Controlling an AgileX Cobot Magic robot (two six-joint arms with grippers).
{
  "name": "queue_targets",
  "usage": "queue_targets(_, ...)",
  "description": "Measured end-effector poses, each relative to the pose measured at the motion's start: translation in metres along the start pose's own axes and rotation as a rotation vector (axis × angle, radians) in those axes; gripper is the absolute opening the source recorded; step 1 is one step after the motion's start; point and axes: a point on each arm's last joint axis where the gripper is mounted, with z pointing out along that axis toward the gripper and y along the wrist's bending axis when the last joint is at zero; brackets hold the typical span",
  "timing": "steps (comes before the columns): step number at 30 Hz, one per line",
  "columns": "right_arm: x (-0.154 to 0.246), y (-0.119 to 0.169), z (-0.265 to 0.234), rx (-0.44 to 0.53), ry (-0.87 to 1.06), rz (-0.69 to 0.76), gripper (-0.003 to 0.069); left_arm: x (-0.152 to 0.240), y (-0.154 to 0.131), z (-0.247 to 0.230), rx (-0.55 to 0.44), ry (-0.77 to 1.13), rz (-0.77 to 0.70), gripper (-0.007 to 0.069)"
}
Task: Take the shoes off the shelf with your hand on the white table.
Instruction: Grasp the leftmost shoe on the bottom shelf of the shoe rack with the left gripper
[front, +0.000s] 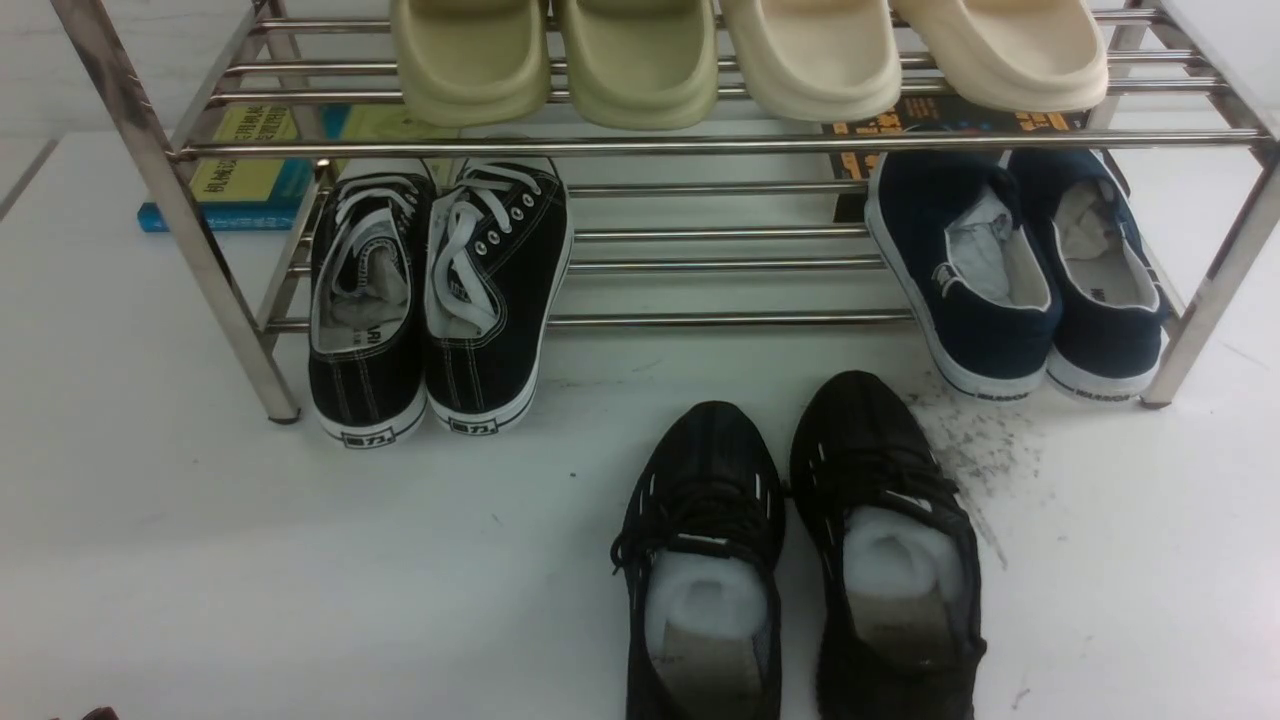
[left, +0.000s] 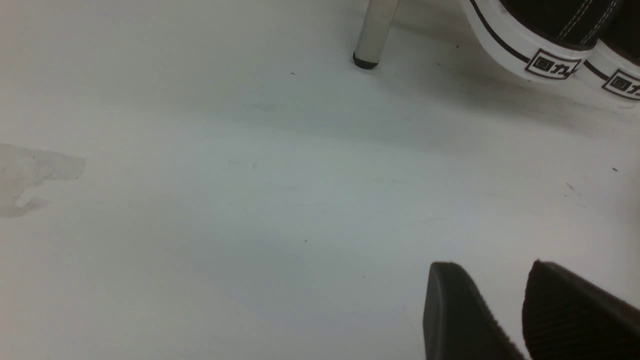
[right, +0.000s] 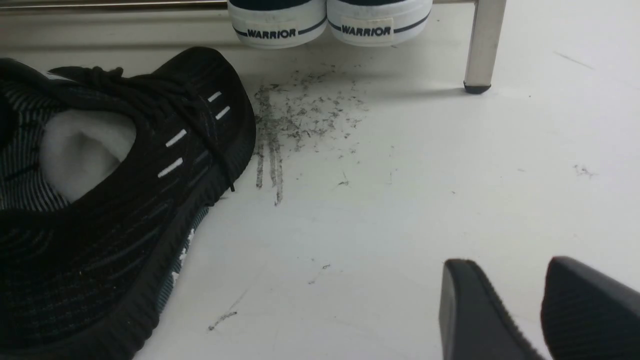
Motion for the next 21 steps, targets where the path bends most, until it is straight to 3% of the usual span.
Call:
queue_targets(8,0.000,0.000,0.000,0.000,0.000,0.000,0.0237,-0.002,0.000,0.001,0.008,-0.028,-0.028,0.0240)
queue_targets(10,0.000,0.000,0.000,0.000,0.000,0.000,0.0237,-0.001,-0.004,0.001,0.054,-0.028,-0.222,0.0240)
queue_targets(11,0.000,0.000,0.000,0.000,0.000,0.000,0.0237,-0.001,-0.005,0.001,0.060,-0.030,-0.242,0.0240)
queue_targets(16,0.000,0.000,0.000,0.000,0.000,0.000,0.0237,0.000,-0.010,0.001,0.129,0.002,-0.611,0.0240)
queue_targets(21,0.000,0.000,0.000,0.000,0.000,0.000,0.0237,-0.006,-0.012,0.001,0.166,-0.048,-0.701,0.0240)
